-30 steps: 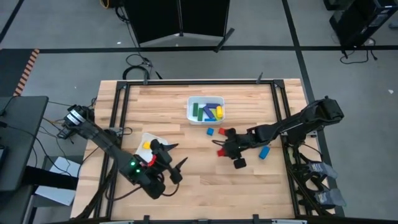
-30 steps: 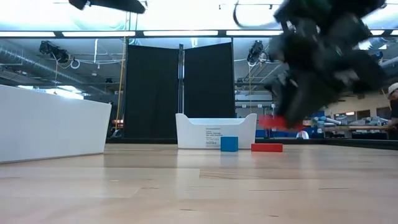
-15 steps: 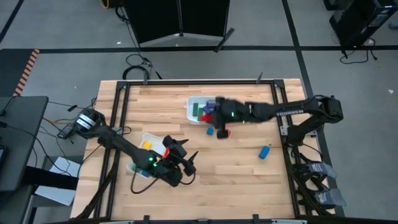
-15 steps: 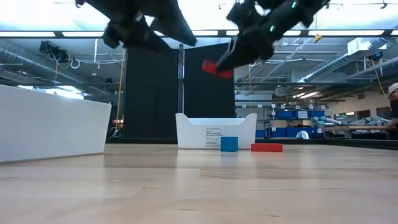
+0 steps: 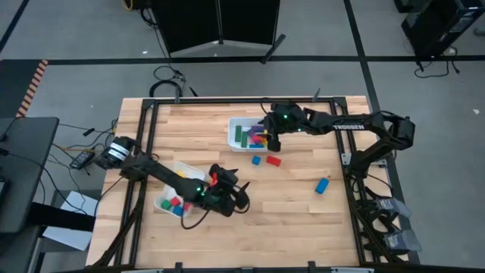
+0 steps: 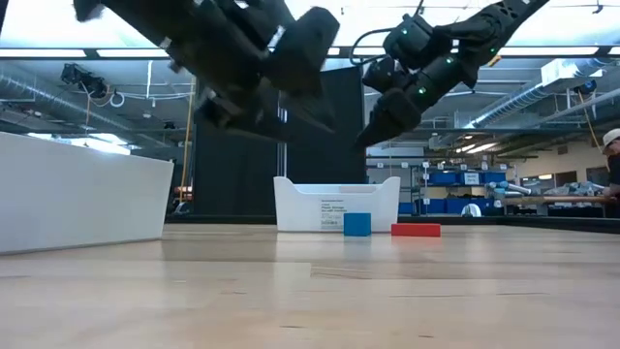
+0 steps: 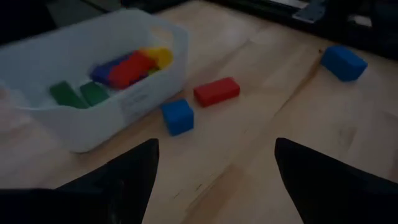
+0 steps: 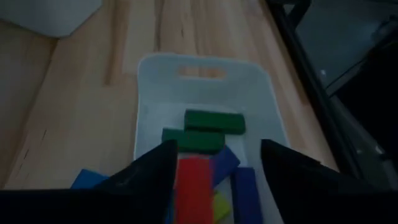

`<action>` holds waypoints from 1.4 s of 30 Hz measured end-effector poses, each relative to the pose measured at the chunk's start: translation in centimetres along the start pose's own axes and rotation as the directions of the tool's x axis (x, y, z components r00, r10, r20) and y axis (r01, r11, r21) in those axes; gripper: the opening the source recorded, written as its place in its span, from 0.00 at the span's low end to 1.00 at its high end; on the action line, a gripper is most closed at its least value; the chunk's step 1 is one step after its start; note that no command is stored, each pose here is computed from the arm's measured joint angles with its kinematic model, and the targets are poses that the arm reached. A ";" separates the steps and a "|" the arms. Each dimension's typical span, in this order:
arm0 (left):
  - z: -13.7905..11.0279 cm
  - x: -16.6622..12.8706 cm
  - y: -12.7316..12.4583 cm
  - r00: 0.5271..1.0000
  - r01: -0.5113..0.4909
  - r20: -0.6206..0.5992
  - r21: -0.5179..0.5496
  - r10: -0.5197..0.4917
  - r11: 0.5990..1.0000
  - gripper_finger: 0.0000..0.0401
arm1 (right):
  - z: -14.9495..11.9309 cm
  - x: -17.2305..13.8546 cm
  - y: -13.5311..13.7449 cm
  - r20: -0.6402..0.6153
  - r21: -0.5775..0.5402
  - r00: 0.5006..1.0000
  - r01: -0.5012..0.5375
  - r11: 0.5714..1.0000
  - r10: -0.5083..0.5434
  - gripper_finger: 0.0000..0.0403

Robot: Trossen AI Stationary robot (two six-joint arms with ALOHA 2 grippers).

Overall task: Sort blocks by size
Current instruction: Put the rectangular red block into the top white bin, then put the square blue block into the bottom white bin

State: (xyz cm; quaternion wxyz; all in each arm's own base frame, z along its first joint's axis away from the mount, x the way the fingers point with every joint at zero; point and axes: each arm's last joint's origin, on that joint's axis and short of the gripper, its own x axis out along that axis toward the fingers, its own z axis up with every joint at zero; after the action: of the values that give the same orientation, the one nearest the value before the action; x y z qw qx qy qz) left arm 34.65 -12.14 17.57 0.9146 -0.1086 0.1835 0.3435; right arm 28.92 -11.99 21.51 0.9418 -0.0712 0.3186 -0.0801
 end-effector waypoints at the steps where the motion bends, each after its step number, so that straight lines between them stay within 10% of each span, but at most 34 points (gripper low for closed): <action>1: 0.0 0.5 0.0 1.000 0.006 -0.008 -0.012 -0.006 1.000 0.82 | 0.0 0.0 -0.1 0.006 0.005 1.000 0.006 1.000 -0.006 0.63; 12: 0.2 3.3 0.6 0.999 0.018 -0.049 -0.030 -0.020 0.999 0.82 | 1.9 -2.5 0.2 0.150 -0.019 0.988 -0.043 0.999 0.045 0.67; 25: 0.1 7.0 -0.8 0.962 0.273 0.025 -0.116 -0.272 0.955 0.82 | 4.6 -12.9 2.8 0.342 -0.085 0.938 -0.031 0.996 0.058 0.68; 42: -0.1 8.7 1.4 0.996 0.043 -0.068 -0.134 -0.052 0.990 0.77 | 4.5 -16.5 5.0 0.372 -0.096 0.927 -0.007 0.995 0.042 0.67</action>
State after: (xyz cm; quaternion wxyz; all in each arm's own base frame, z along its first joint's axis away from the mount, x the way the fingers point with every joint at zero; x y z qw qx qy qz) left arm 39.77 -6.02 13.79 0.9062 -0.1856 0.1900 0.3290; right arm 19.25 -3.45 33.88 0.9818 -0.1250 0.1378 -0.0385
